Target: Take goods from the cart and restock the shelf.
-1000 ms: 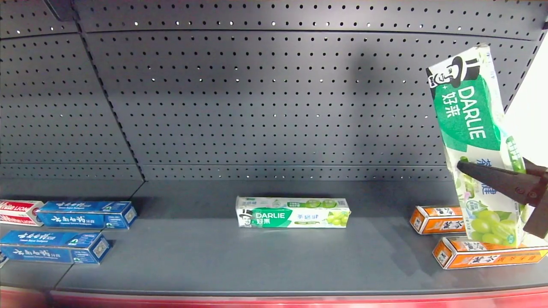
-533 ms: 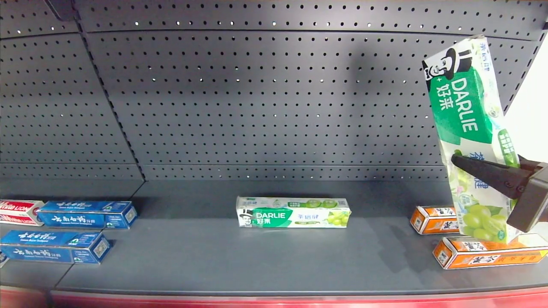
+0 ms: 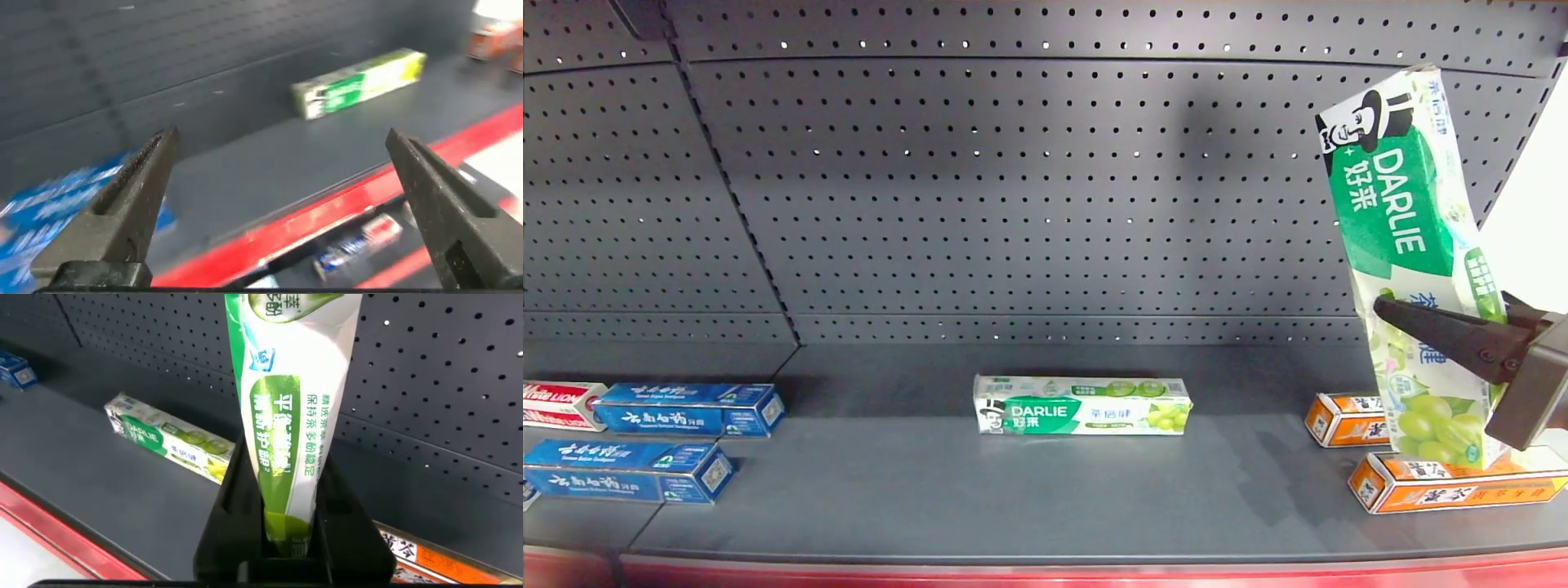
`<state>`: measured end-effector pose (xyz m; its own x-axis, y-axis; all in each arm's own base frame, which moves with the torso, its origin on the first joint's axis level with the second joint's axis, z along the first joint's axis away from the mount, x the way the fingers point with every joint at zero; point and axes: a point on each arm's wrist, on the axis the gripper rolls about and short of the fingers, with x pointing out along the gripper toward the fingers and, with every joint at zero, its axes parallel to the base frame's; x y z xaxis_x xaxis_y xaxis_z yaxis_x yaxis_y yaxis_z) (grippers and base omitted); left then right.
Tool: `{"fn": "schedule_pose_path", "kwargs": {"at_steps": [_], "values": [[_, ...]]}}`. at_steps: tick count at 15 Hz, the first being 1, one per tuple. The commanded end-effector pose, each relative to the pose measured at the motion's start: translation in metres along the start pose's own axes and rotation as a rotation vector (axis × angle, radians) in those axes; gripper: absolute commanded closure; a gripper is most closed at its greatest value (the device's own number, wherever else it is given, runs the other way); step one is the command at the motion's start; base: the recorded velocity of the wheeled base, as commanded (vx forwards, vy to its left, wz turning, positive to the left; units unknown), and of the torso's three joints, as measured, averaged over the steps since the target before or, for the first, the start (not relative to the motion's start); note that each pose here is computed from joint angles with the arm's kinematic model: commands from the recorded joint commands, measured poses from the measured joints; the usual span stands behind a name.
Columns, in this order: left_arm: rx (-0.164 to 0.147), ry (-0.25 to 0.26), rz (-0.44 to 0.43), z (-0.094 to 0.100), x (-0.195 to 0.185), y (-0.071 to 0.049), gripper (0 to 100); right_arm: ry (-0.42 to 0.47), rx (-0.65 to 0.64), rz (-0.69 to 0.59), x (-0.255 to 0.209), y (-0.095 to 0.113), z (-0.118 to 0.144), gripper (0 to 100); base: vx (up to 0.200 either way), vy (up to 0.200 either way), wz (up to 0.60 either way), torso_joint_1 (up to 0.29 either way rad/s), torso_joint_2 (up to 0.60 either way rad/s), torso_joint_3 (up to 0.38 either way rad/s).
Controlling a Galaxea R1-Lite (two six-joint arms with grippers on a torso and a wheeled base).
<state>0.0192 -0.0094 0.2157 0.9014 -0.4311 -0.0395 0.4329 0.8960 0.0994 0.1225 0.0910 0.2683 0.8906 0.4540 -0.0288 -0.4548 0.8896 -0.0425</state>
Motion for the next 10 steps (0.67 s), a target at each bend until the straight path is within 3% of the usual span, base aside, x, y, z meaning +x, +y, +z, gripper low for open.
{"fn": "schedule_pose_path", "kwargs": {"at_steps": [1, 2, 3, 6, 10], "values": [[0.006, 0.142, -0.125, 0.014, 0.051, 0.003, 0, -0.014, 0.006, 0.002, -0.005, -0.001, 0.001, 100, 0.0, 0.0, 0.0, 0.0, 0.0, 0.0], [0.053, 0.179, -0.15, 0.011, 0.067, 0.003, 0, -0.005, 0.004, -0.004, -0.005, -0.002, -0.002, 100, 0.0, 0.0, 0.0, 0.0, 0.0, 0.0], [0.052, 0.18, -0.164, 0.012, 0.07, 0.003, 0, -0.005, 0.004, 0.002, -0.005, -0.002, -0.002, 100, 0.0, 0.0, 0.0, 0.0, 0.0, 0.0], [0.019, 0.167, -0.344, 0.025, 0.088, 0.003, 0, -0.009, 0.006, 0.047, -0.007, -0.001, -0.002, 100, 0.0, 0.0, 0.0, 0.0, 0.0, 0.0], [0.001, 0.172, -0.459, 0.05, 0.137, 0.007, 0, -0.009, 0.007, 0.085, -0.005, -0.006, -0.002, 100, 0.0, 0.0, 0.0, 0.0, 0.0, 0.0]]}}
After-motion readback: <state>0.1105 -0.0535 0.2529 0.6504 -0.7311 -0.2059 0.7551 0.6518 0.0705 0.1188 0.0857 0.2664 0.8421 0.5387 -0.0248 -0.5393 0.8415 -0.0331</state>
